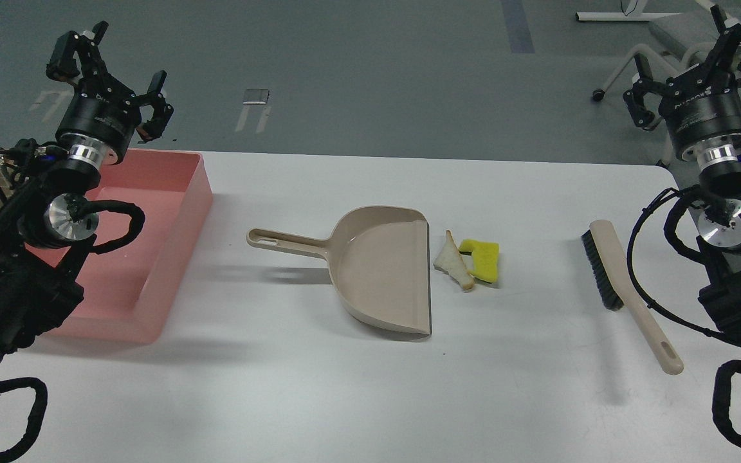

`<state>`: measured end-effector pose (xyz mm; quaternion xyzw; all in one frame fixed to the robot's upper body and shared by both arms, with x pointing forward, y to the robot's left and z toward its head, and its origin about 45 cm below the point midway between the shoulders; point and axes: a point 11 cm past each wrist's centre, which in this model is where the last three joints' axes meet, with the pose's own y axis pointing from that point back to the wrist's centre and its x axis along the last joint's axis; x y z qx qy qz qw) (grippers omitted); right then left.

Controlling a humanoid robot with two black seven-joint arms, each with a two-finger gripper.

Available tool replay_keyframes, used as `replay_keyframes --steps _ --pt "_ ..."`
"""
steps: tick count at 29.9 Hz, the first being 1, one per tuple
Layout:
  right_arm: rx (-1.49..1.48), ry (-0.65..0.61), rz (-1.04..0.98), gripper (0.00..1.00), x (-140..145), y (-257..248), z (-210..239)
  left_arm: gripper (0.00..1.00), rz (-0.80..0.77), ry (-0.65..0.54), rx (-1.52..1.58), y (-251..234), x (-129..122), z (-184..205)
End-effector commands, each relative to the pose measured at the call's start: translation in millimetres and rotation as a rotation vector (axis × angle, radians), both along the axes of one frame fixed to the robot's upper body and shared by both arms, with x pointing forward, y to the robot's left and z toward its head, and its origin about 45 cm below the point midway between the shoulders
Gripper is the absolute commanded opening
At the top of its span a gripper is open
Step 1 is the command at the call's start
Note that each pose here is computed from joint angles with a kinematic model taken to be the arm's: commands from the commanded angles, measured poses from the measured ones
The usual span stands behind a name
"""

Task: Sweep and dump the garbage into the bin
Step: 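Move the left gripper down toward the beige dustpan handle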

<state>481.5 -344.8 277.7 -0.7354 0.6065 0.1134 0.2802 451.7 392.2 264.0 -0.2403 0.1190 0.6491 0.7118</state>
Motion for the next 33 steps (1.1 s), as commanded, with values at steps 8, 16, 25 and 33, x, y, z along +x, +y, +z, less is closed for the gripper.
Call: replay_keyframes --steps 8,16,25,33 --pt "0.001 0.017 -0.005 1.00 -6.4 -1.9 -13.0 0.90 -0.180 -0.053 0.065 -43.4 -23.8 7.3" --pt "-0.006 0.035 -0.020 1.00 -12.2 -10.8 -21.4 0.89 -0.262 -0.117 0.095 -78.6 -64.4 29.4" --pt "-0.014 0.065 -0.042 1.00 -21.3 -21.6 -35.6 0.89 -0.400 -0.060 0.224 -107.5 -129.4 2.4" --pt "-0.007 0.045 -0.058 1.00 -21.9 -26.7 -29.8 0.88 -0.448 0.099 0.487 -117.2 -170.7 -55.6"
